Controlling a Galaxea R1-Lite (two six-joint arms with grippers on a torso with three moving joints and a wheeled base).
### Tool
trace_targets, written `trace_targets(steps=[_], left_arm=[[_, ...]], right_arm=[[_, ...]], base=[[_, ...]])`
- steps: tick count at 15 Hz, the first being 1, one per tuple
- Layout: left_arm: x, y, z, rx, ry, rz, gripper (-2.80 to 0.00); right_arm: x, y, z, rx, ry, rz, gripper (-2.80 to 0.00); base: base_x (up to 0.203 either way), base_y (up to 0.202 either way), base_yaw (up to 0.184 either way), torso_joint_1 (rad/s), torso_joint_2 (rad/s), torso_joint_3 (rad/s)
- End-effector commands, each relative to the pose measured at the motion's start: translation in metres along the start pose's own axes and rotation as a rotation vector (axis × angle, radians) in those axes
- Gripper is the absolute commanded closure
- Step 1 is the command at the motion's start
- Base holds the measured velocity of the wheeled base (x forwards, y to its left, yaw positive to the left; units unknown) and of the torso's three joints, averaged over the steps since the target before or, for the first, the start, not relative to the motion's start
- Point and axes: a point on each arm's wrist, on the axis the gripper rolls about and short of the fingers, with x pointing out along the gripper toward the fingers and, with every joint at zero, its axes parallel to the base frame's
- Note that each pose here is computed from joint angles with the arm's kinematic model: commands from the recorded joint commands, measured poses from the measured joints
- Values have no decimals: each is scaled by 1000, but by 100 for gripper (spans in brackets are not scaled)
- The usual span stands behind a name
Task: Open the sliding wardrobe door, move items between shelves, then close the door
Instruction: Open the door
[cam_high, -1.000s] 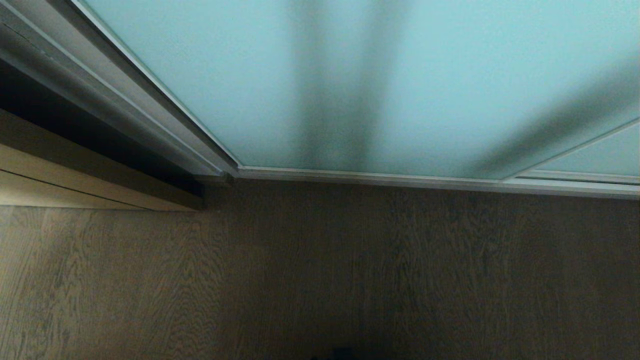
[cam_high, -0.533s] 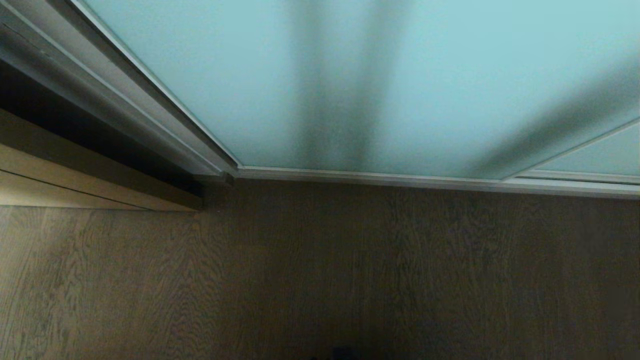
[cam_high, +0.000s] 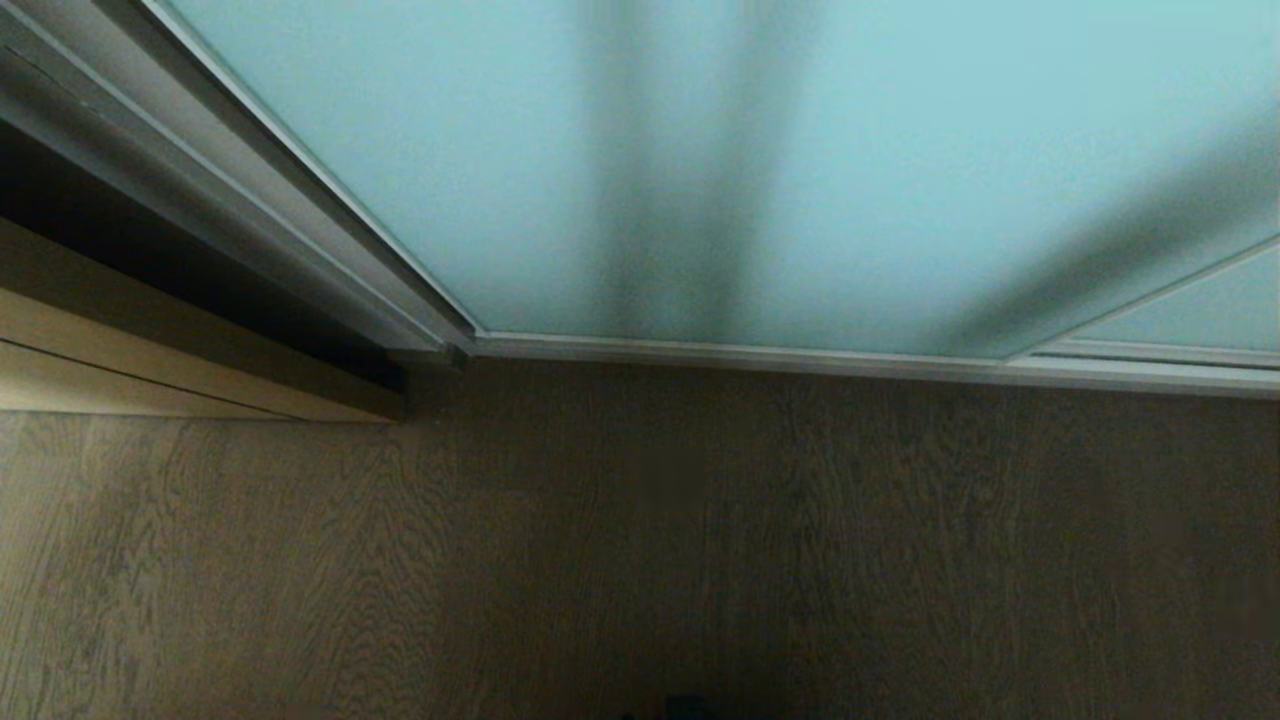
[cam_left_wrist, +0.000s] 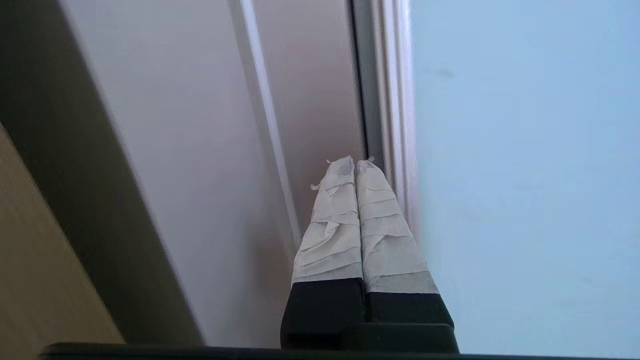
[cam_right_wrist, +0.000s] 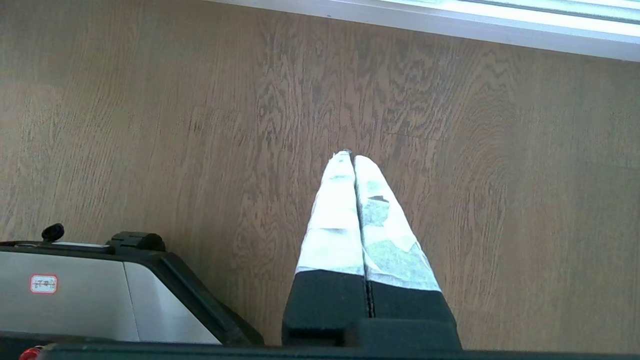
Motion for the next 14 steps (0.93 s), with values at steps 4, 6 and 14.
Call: trace_targets(steps=[4, 6, 14], left_arm=[[18, -1, -6, 0, -47, 1, 0], [25, -3, -16, -4, -32, 4, 0], [37, -8, -51, -29, 7, 10, 0]], right_arm=[[0, 0, 0, -1, -2, 2, 0], [0, 0, 0, -1, -2, 1, 0], [0, 0, 0, 1, -2, 2, 0]], base=[[0, 0, 0, 0, 0, 0], [0, 0, 0, 0, 0, 0], [0, 0, 0, 0, 0, 0]])
